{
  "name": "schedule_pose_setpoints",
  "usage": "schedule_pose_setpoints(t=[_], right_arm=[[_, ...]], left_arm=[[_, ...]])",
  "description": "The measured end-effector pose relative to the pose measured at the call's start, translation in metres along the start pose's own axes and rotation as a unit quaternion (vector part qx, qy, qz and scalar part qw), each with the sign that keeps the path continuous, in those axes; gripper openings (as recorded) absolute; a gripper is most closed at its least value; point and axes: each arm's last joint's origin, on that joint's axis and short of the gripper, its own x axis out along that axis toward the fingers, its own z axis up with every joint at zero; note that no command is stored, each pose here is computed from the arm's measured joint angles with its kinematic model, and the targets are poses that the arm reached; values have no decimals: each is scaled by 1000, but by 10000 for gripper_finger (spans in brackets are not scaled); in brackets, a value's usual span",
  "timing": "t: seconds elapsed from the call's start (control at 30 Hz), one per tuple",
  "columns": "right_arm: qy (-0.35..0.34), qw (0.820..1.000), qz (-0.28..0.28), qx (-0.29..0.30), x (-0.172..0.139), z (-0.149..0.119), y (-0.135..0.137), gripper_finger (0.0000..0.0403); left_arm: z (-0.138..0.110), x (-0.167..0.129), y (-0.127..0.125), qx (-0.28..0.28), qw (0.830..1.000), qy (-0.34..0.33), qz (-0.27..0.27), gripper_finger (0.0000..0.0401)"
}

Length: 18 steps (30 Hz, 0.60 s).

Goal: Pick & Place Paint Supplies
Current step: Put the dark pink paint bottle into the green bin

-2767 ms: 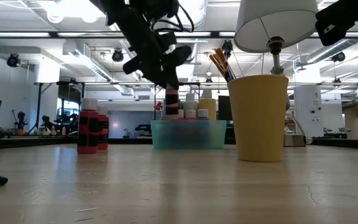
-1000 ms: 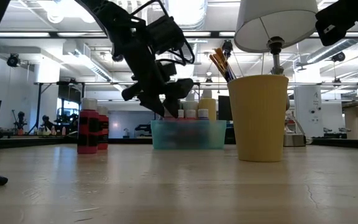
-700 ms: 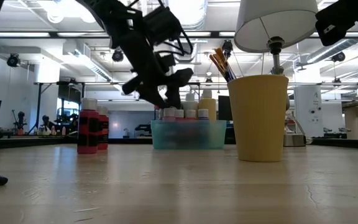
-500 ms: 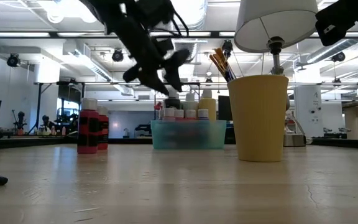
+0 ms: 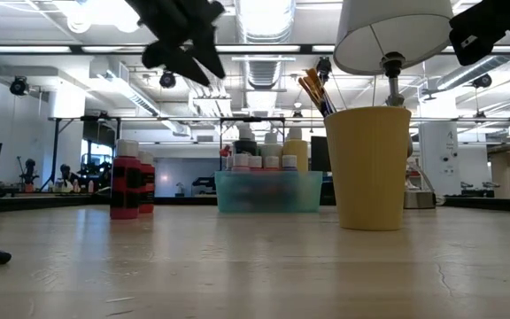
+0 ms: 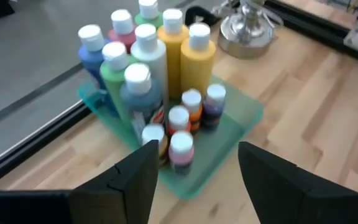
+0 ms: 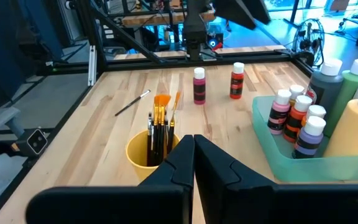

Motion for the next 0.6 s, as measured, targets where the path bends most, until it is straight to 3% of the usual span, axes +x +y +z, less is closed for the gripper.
schedule_pose_setpoints(t=[0.33,0.6], right_arm=[[0,1000,0,0,0,0,0,8],[0,1000,0,0,0,0,0,8]], left_arm=[[-16,-50,16,39,998,45,-11,224],[-45,-68,28,35,997,59,-27,224]])
